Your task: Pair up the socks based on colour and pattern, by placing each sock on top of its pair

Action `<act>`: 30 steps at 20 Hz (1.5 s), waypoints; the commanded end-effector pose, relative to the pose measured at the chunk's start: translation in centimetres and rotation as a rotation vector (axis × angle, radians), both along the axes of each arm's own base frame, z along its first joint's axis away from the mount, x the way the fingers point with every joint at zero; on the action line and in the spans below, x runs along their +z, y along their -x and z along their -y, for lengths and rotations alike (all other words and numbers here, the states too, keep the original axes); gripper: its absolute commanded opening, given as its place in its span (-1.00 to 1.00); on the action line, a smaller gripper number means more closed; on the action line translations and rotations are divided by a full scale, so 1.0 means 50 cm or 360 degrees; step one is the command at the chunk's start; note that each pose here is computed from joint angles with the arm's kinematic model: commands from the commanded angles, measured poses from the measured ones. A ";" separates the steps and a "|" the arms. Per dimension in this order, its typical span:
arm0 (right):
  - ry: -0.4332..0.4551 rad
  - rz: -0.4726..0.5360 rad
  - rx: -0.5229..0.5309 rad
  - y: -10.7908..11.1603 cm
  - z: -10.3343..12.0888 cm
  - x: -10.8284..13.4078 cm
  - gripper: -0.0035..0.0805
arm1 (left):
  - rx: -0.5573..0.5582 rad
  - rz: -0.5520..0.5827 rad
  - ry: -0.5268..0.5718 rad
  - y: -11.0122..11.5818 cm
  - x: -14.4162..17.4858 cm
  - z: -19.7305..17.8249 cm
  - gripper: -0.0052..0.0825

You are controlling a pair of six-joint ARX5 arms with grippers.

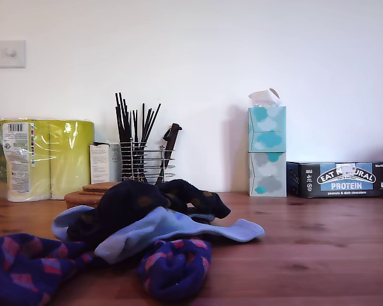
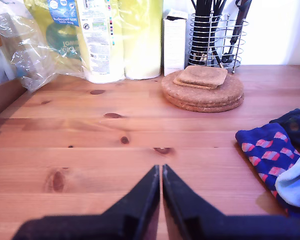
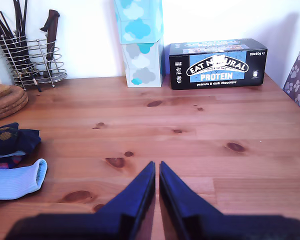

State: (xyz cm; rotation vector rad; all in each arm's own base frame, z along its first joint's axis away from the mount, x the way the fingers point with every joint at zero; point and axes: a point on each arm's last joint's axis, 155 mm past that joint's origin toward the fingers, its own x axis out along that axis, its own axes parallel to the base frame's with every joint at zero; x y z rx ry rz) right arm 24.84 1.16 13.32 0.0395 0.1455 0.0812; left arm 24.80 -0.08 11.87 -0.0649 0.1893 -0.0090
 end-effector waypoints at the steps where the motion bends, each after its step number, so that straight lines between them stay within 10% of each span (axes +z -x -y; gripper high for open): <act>1: 0.0001 -0.0008 -0.0014 -0.001 0.003 -0.011 -0.94 | 0.0004 -0.0039 0.0005 0.002 -0.020 -0.001 -0.94; 10: 0.0000 0.0030 -0.0014 -0.003 0.003 0.001 -0.94 | -0.0026 0.0000 0.0043 -0.001 -0.007 0.007 -0.94; 19: -0.0292 0.0228 0.0139 0.028 -0.038 0.163 -0.94 | -0.0516 0.0202 0.0199 0.036 0.173 0.124 -0.94; 30: -0.0300 -0.0319 0.0779 0.104 -0.192 0.181 -0.94 | -0.1188 -0.0193 0.0063 0.080 0.172 0.272 -0.94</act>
